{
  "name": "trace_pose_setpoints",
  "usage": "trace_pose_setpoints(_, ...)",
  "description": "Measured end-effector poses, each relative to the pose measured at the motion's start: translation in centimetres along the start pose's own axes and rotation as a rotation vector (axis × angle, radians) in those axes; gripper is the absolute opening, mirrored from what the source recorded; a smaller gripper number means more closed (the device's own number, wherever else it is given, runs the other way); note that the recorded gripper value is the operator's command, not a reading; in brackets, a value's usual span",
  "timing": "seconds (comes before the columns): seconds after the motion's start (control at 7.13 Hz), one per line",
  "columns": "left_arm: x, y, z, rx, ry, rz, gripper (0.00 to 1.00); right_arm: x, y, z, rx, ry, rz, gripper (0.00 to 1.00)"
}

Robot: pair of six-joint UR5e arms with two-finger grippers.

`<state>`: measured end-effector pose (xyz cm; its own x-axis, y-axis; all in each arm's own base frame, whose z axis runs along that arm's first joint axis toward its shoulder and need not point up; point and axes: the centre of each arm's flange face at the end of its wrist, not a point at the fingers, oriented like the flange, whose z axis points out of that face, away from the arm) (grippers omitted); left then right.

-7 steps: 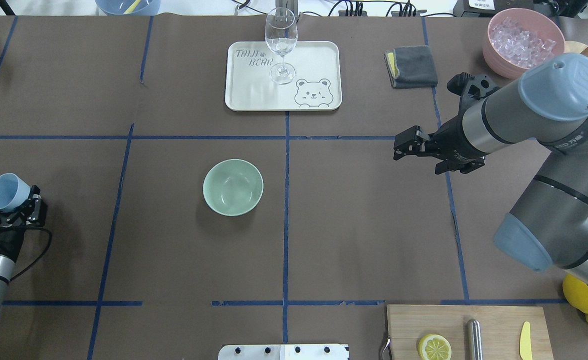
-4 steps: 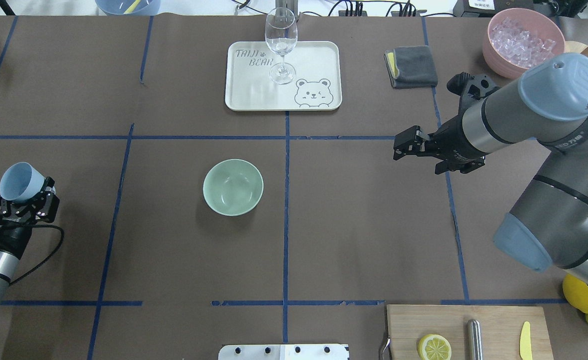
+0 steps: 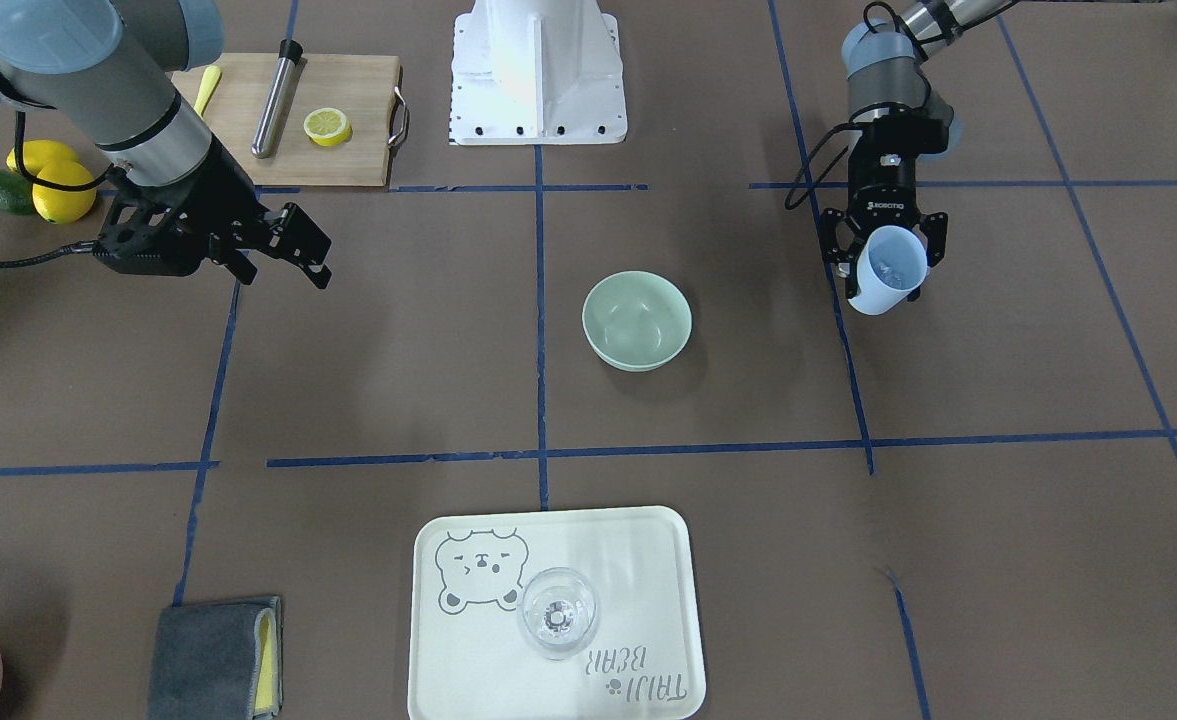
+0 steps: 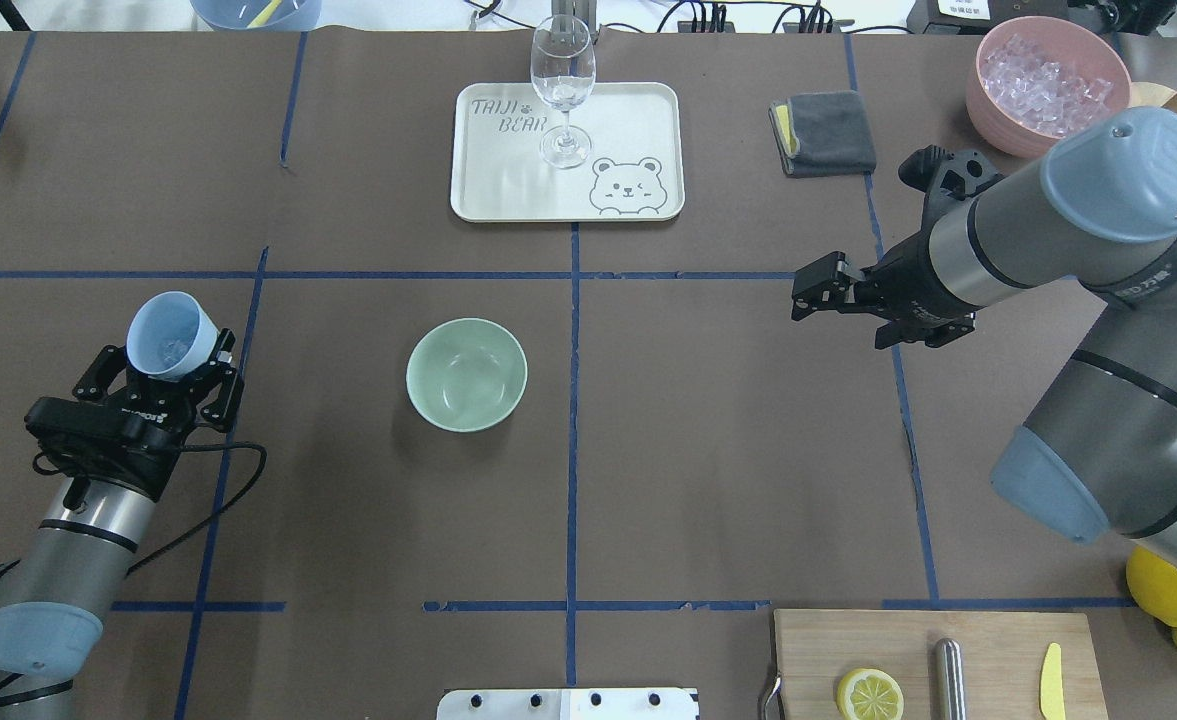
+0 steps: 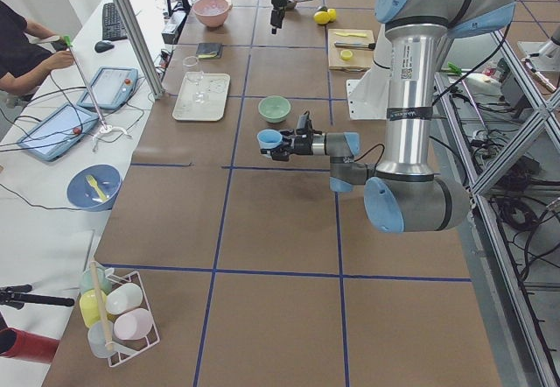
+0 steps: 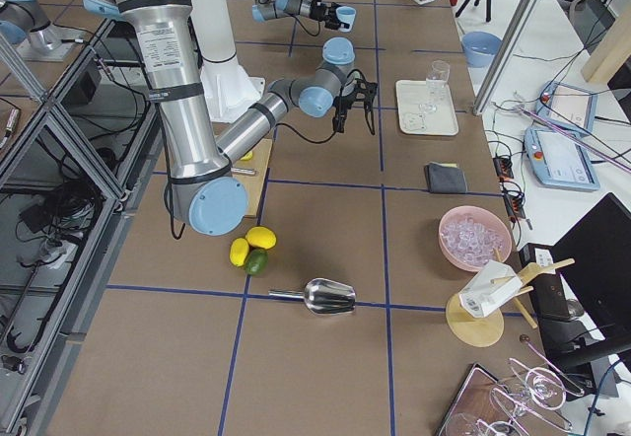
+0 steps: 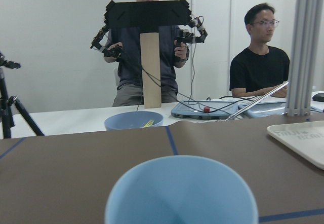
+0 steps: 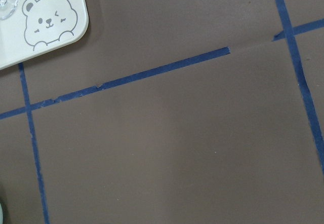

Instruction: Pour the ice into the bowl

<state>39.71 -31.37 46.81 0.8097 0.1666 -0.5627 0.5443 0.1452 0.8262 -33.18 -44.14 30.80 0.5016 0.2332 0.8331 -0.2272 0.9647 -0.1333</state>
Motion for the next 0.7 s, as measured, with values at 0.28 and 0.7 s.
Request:
trace_pose_setpoints(0.28,3.8,-2.6,0.2,0.027,0.025,0.223,0.0,0.7,0.0,0.1,-0.001,0.008,0.004,1.0)
trace_pose_setpoints(0.7,10.5,-3.9,1.1,0.002,0.083,0.414,0.0,2.1,-0.1,-0.1,0.001,0.021,0.016,1.0)
